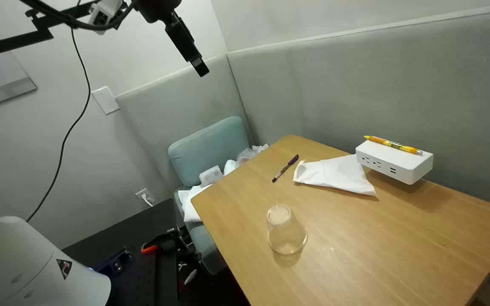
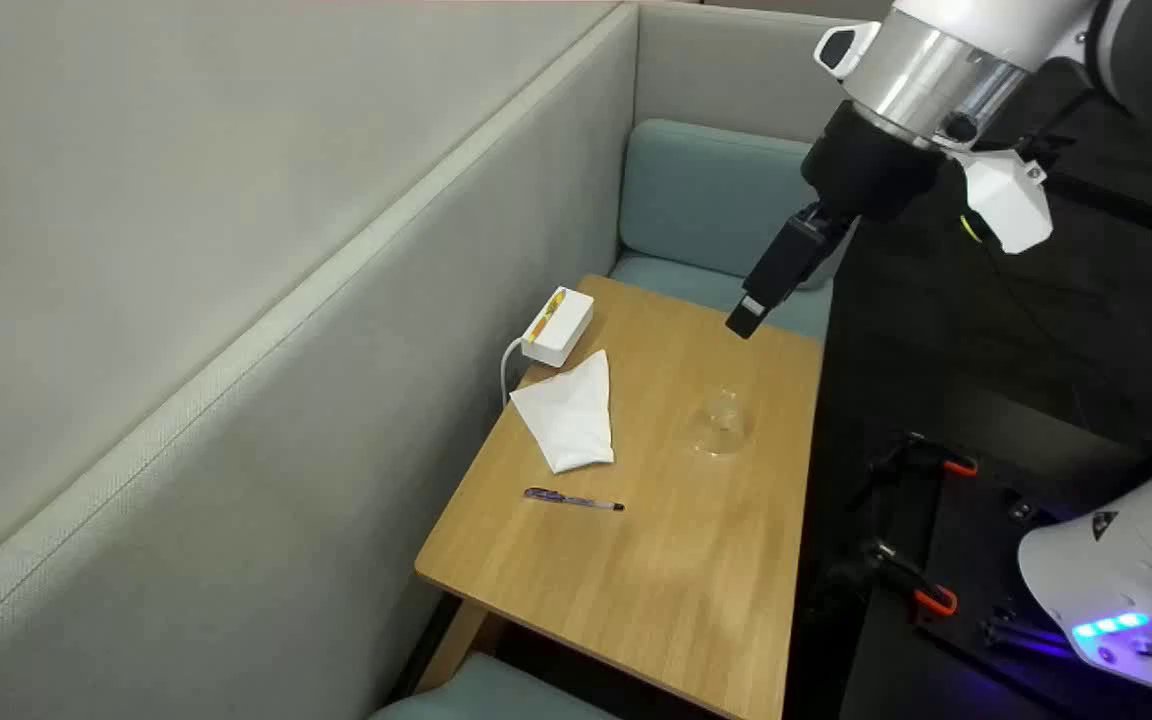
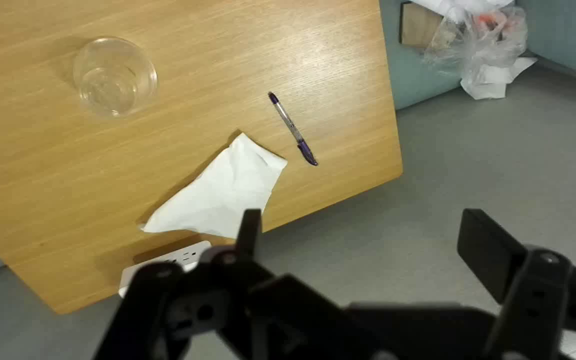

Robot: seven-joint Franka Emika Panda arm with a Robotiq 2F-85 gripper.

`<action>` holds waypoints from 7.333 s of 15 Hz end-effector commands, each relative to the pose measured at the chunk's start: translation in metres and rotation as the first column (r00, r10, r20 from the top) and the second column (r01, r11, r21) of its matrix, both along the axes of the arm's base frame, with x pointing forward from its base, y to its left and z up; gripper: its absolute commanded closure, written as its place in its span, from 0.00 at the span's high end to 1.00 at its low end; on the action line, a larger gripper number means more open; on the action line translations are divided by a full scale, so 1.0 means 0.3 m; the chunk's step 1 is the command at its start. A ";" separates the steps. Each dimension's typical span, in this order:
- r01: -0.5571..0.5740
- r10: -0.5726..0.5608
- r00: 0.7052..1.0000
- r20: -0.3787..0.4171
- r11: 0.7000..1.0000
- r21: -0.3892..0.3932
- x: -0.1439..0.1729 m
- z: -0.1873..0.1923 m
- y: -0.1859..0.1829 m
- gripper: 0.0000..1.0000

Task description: Remove the plastic cup from on top of the other plastic cup and put it on the left side of the table

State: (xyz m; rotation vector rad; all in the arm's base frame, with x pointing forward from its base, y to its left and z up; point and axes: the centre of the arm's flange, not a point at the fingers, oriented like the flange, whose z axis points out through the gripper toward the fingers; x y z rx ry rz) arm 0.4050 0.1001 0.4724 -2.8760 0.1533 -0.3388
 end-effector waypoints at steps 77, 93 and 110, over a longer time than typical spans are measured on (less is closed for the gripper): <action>0.399 -0.441 0.882 -0.164 0.886 -0.239 0.153 -1.014 -0.391 0.70; 0.363 -0.415 0.887 -0.204 0.898 -0.250 0.121 -0.716 -0.463 0.55; -0.045 0.008 0.977 -0.214 0.985 -0.167 0.120 -0.741 0.177 0.59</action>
